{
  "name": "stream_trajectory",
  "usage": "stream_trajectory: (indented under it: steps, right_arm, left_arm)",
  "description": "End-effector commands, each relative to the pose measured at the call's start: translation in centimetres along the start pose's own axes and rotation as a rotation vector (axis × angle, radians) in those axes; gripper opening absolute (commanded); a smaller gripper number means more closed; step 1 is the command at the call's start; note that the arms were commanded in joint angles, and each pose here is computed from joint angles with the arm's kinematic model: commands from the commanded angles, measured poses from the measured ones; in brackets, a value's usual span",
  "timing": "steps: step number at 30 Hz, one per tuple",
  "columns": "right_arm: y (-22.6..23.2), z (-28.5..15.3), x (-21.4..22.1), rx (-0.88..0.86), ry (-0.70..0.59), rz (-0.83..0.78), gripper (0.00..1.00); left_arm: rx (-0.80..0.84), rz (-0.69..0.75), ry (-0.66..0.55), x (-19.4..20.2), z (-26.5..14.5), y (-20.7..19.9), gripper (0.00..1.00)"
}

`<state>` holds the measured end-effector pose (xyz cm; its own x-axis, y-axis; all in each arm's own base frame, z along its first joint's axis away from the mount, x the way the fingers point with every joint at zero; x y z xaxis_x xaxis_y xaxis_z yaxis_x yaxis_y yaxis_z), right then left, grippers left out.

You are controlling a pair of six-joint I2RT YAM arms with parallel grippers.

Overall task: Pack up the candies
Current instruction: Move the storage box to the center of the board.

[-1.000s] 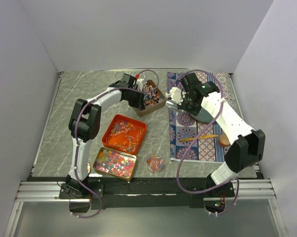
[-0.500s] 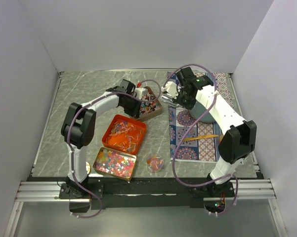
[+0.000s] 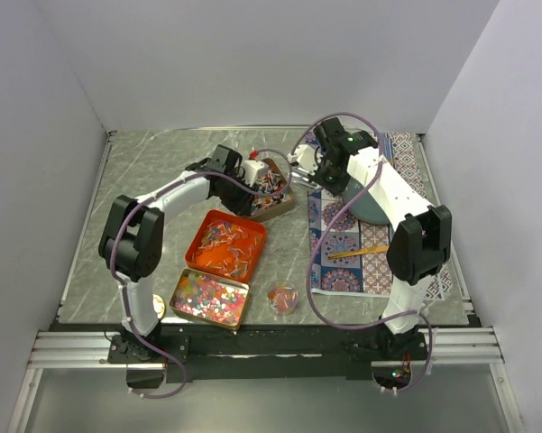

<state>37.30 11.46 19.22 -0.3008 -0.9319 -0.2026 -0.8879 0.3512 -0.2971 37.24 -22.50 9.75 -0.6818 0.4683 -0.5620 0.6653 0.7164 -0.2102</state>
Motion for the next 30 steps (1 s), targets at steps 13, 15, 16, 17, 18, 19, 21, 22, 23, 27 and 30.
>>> stream_trajectory:
  steps: [13,15,16,17,18,19,21,22,23,27,30]
  right_arm:
    - [-2.5,-2.4,3.5,0.122,0.014,0.142,0.00]
    - [-2.6,-2.3,4.1,0.123,0.017,0.159,0.00]
    - [-2.4,-2.2,4.4,0.118,0.023,0.162,0.00]
    - [-2.5,-2.1,4.7,0.119,0.026,0.169,0.00]
    - [-2.5,-2.0,4.8,0.117,0.028,0.171,0.00]
    - [-2.5,-1.9,4.7,0.114,0.024,0.173,0.00]
    - [-2.9,-2.0,4.7,0.120,0.021,0.183,0.00]
    - [-3.0,-1.9,4.7,0.120,0.020,0.186,0.00]
    - [-3.1,-1.9,4.6,0.118,0.018,0.186,0.00]
    - [-3.5,-2.0,4.7,0.124,0.020,0.193,0.00]
    - [-3.3,-2.0,5.2,0.123,0.028,0.197,0.00]
  left_arm:
    - [0.311,0.098,-0.153,-5.1,-5.0,-7.0,0.48]
    - [0.372,0.132,-0.165,-4.5,-6.2,-8.3,0.46]
    - [0.407,0.169,-0.158,-3.8,-6.7,-9.1,0.45]
    - [0.455,0.170,-0.116,-2.7,-6.9,-10.1,0.43]
    - [0.470,0.175,-0.073,-1.7,-6.8,-10.6,0.42]
    - [0.485,0.187,-0.030,-0.8,-6.0,-11.2,0.41]
    - [0.496,0.158,0.024,0.4,-5.5,-11.3,0.39]
    - [0.498,0.147,0.053,1.2,-4.7,-11.1,0.39]
    - [0.502,0.147,0.068,1.6,-4.4,-11.1,0.38]
    - [0.516,0.150,0.166,4.4,-2.3,-12.0,0.35]
    - [0.443,0.117,0.191,5.7,-1.0,-11.2,0.32]
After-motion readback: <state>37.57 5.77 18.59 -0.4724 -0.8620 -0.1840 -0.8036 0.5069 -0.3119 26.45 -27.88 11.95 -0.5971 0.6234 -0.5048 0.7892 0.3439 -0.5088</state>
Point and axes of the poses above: each gripper's point midway between its finger pads, its own z axis out along the fingers, its own y axis along the line the jaws close on, x = y × z, the point moved 3 cm from there along -z, back along the fingers, and after that the axes turned 6 degrees about -z, right-handed, at the moved point
